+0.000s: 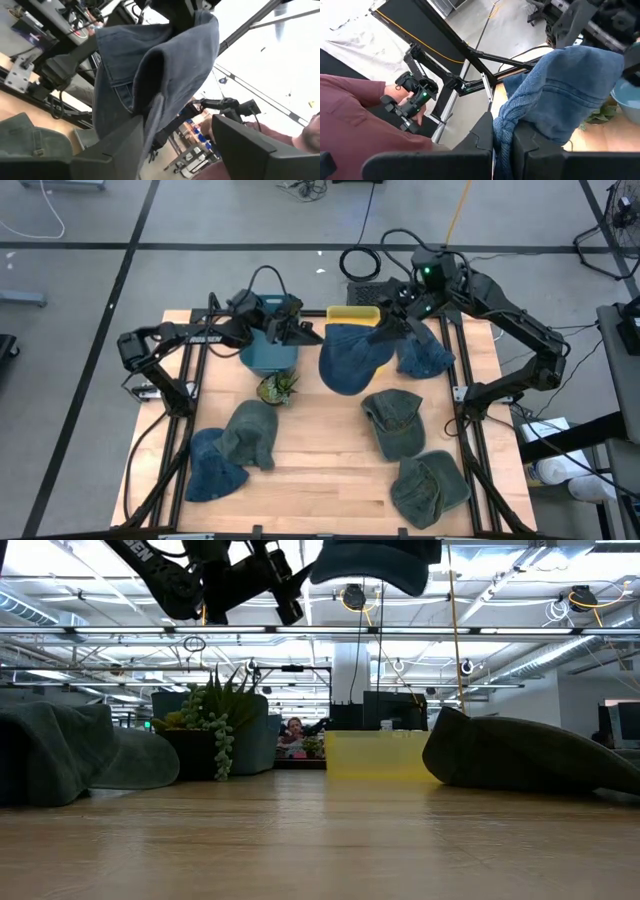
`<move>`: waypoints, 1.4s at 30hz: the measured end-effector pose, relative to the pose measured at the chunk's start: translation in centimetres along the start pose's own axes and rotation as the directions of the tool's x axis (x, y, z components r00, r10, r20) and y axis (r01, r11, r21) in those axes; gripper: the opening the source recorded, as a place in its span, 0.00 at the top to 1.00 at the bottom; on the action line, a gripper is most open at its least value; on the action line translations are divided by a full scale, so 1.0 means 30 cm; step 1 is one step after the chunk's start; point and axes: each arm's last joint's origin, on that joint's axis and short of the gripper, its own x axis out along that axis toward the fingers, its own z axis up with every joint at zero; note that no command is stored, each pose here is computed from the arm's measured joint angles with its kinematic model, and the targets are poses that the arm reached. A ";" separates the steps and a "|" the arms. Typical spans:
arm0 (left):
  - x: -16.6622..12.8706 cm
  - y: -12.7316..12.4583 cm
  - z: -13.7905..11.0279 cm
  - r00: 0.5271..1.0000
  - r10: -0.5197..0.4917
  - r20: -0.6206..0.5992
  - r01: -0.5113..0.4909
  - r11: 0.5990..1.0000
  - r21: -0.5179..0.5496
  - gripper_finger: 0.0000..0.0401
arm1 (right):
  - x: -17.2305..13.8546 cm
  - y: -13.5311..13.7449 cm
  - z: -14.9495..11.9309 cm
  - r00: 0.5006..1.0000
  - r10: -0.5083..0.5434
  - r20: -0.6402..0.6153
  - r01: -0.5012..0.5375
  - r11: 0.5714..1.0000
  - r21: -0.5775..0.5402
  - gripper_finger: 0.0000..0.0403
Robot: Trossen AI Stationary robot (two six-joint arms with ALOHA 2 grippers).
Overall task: Pick & Place hat
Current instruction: Put the middle blue cap into the yellow bin
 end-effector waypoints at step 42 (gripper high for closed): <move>0.115 -0.254 -0.107 0.974 0.200 0.110 -0.220 0.951 0.219 0.60 | 0.030 -0.089 -0.046 0.962 -0.247 -0.112 0.230 0.962 -0.149 0.98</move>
